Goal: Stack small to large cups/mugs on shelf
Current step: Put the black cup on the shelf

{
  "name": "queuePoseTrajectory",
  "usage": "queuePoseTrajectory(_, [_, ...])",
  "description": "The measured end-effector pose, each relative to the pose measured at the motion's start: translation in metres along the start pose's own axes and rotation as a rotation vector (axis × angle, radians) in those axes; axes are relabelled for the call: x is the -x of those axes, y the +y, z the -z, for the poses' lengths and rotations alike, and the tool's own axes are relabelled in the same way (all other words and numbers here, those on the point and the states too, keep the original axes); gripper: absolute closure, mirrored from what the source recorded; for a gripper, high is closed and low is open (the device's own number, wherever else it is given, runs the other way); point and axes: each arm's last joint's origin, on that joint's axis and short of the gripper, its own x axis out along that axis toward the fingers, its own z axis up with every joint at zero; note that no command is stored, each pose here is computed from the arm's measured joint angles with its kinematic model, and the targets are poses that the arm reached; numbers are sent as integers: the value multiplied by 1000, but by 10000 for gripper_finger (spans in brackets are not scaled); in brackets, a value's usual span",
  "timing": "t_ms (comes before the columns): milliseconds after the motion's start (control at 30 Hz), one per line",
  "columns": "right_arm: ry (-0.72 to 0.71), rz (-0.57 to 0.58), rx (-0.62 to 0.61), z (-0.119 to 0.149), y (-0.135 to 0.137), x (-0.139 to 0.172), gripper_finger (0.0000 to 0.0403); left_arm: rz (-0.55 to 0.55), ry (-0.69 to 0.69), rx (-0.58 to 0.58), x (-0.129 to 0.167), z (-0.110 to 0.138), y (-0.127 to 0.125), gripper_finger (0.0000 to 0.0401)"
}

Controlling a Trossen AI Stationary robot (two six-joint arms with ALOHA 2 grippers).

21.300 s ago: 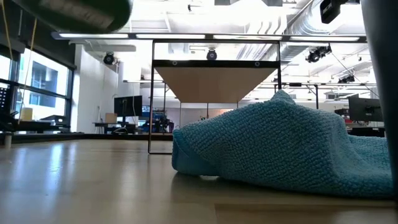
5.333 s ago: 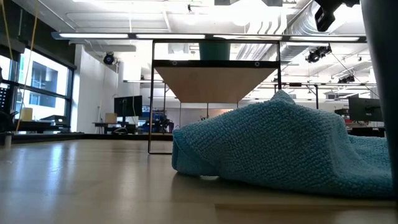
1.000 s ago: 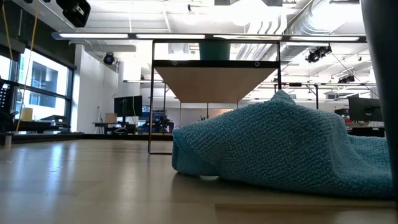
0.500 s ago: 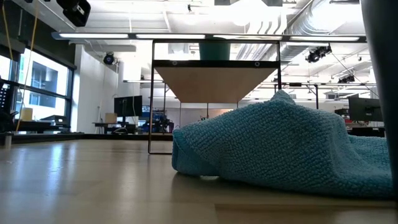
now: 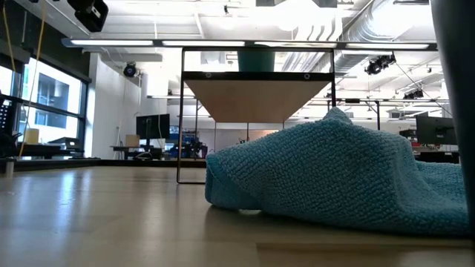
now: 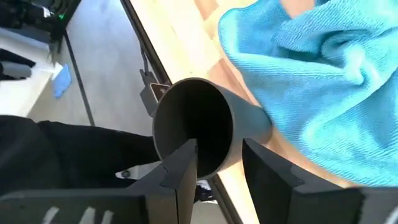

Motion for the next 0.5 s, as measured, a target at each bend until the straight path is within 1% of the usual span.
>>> queuePoseTrajectory(200, [-29, 15, 87, -2, -1, 0, 283, 0, 0, 1, 0, 0, 0, 238])
queuePoseTrajectory(500, [-24, 17, 110, -16, -5, -6, 283, -2, 8, -9, 0, 1, 0, 238])
